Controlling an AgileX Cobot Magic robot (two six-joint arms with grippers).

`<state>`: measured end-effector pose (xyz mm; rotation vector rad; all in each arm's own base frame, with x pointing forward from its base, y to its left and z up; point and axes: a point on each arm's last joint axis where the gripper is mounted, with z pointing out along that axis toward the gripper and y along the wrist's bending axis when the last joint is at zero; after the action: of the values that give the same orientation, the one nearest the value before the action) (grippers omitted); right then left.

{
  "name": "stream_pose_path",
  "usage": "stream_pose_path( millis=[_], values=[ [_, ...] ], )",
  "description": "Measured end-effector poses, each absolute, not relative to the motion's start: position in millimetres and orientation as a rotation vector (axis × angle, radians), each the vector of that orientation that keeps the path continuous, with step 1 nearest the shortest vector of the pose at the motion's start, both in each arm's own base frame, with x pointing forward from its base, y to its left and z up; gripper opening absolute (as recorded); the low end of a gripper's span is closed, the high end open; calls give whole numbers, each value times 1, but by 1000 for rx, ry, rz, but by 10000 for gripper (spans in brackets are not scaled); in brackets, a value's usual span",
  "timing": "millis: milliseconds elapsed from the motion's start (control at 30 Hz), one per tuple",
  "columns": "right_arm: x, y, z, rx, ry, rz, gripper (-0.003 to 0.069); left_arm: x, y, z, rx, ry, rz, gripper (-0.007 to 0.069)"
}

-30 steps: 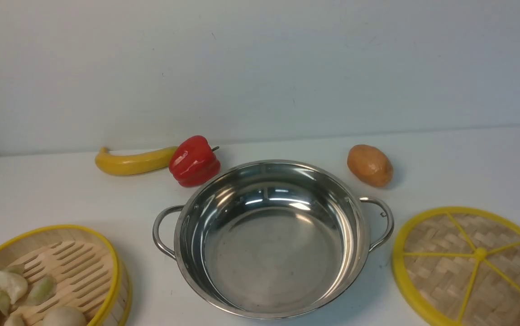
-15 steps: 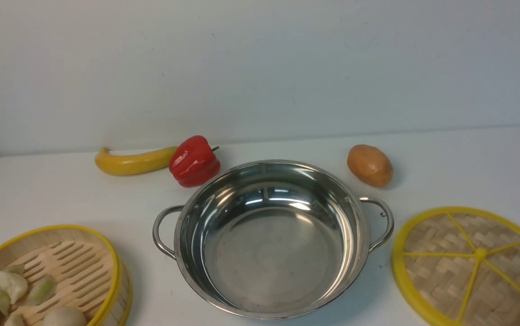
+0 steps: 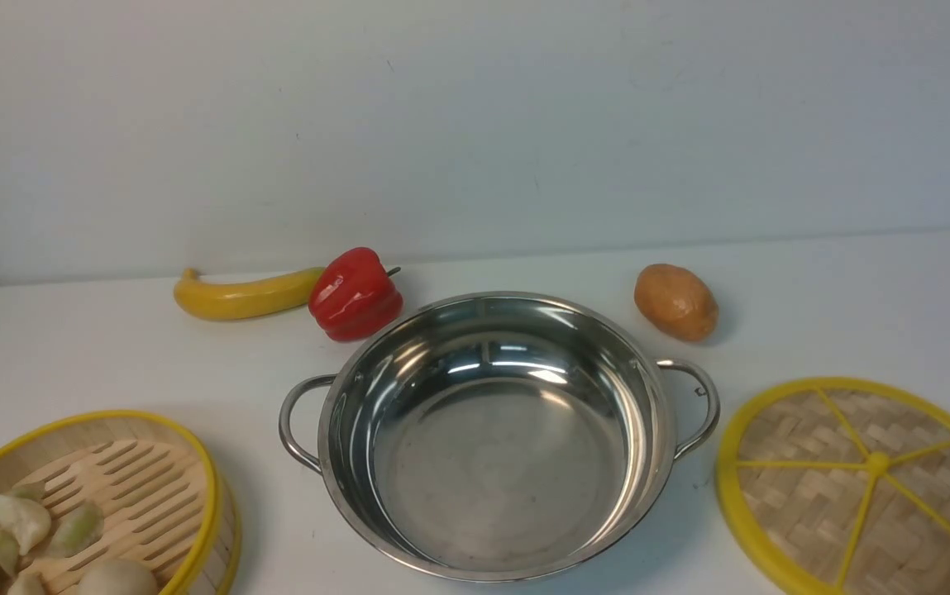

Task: Place the steamer in the pot on the white table, and put the lid on the steamer.
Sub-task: 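Grasp the rim of the steamer basket holding the buns with the left gripper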

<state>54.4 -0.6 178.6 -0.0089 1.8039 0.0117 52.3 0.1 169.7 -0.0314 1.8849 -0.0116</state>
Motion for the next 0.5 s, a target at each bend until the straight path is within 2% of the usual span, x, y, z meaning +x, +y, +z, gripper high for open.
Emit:
stream_pose_path(
  millis=[300, 500],
  values=[
    [54, -1, 179, -7, 1804, 13, 241, 52, -1, 170, -53, 1877, -46, 123],
    [54, -1, 179, -7, 1804, 13, 241, 55, -4, 181, -195, 1755, -222, 123]
  ],
)
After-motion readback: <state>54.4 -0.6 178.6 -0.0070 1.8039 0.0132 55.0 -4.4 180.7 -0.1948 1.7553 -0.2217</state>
